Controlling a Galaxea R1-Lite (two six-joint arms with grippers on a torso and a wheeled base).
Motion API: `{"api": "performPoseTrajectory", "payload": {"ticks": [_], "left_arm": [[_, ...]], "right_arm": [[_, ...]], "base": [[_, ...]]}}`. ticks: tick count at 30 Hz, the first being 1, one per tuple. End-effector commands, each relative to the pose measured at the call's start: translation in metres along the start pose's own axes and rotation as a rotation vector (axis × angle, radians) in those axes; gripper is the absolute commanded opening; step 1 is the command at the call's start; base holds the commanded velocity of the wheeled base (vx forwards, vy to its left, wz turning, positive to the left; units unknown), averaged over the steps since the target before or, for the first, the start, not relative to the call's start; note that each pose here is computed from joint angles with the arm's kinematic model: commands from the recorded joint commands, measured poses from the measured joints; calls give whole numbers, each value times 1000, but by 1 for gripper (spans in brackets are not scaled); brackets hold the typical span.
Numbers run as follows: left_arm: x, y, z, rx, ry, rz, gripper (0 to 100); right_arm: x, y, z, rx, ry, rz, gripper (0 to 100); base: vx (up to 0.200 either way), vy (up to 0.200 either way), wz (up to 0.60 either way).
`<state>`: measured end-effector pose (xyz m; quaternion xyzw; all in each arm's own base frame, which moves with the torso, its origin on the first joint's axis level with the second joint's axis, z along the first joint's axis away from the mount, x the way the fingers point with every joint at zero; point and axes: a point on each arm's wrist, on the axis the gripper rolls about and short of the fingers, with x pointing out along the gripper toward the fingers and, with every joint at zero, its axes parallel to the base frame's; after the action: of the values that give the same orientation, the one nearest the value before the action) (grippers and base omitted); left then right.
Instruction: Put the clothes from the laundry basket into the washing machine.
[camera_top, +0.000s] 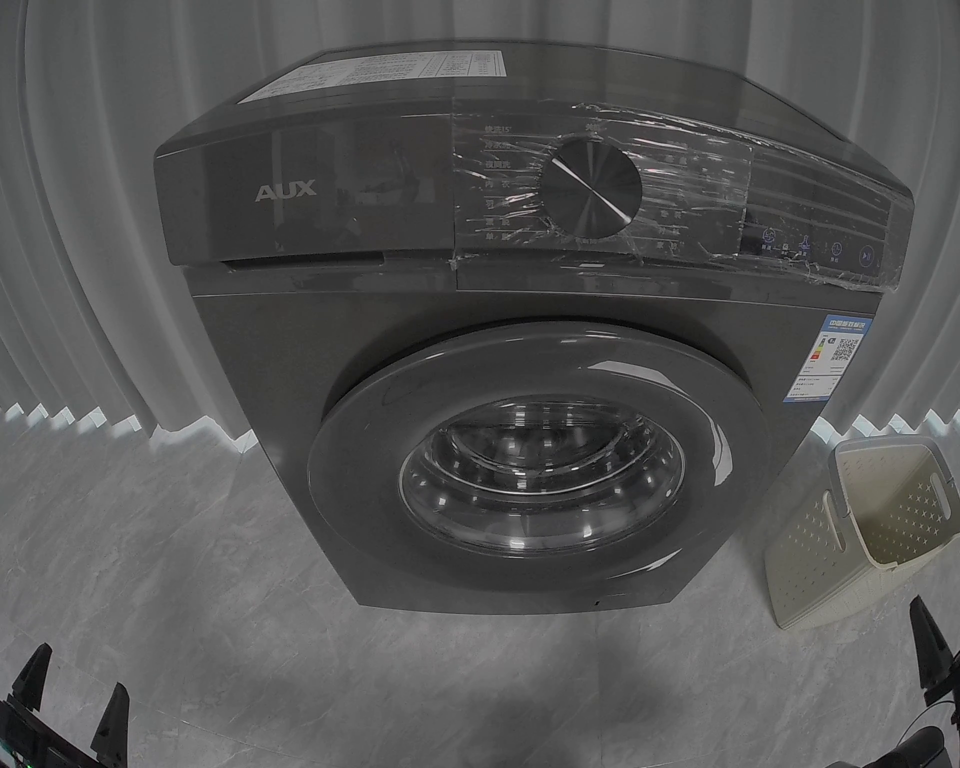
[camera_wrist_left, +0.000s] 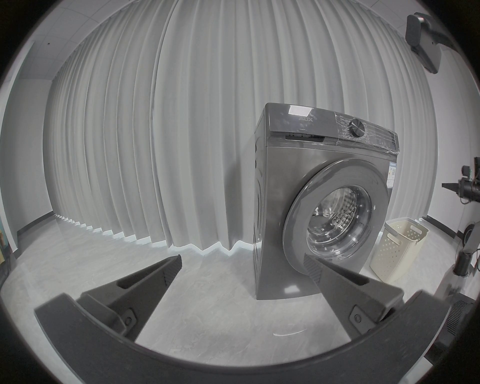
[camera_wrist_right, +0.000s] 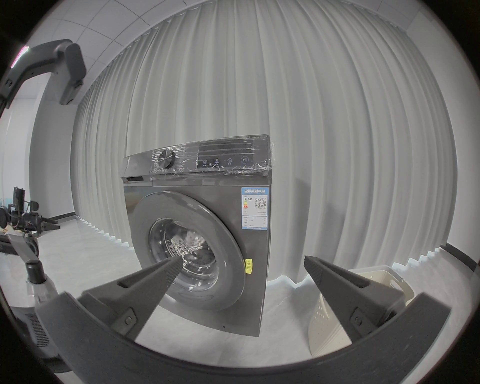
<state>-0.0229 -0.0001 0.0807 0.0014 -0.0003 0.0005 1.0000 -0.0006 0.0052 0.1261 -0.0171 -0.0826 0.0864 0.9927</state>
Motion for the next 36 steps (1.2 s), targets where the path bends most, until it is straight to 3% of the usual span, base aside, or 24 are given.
{"api": "performPoseTrajectory", "payload": {"ticks": [1,7,12,14,17,19,21,22,25,28,30,32,34,36], "left_arm": [[0,0,-5,0,2,0,100],[0,0,-5,0,1,0,100],[0,0,-5,0,1,0,100],[0,0,-5,-1,2,0,100],[0,0,-5,-6,1,2,100],[0,0,-5,-6,2,4,100],[0,0,-5,-6,1,4,100],[0,0,-5,-6,2,4,100],[0,0,-5,-3,2,5,100],[0,0,-5,-4,2,5,100],[0,0,-5,-3,2,5,100],[0,0,-5,0,2,5,100],[0,0,-5,0,2,5,100],[0,0,-5,0,2,5,100]], "right_arm": [[-19,5,-11,-19,-75,12,100],[-23,5,-16,10,-62,120,100],[-27,6,-26,5,-9,116,100],[-29,7,-38,0,83,96,100],[-29,6,-38,8,80,49,100],[-29,2,-38,-10,87,-93,100],[-30,1,-38,-22,90,-152,100],[-30,0,-39,-41,104,-223,100],[-31,-1,-41,-18,131,-241,100],[-32,-2,-40,69,139,-325,100],[-31,-1,-42,89,139,-285,100],[-31,0,-46,59,156,-205,100],[-31,0,-46,35,158,-201,100],[-31,0,-45,47,155,-214,100]], "base": [[0,0,0],[0,0,0],[0,0,0],[0,0,0],[0,0,0],[0,0,0],[0,0,0],[0,0,0],[0,0,0],[0,0,0],[0,0,0],[0,0,0],[0,0,0],[0,0,0]]}}
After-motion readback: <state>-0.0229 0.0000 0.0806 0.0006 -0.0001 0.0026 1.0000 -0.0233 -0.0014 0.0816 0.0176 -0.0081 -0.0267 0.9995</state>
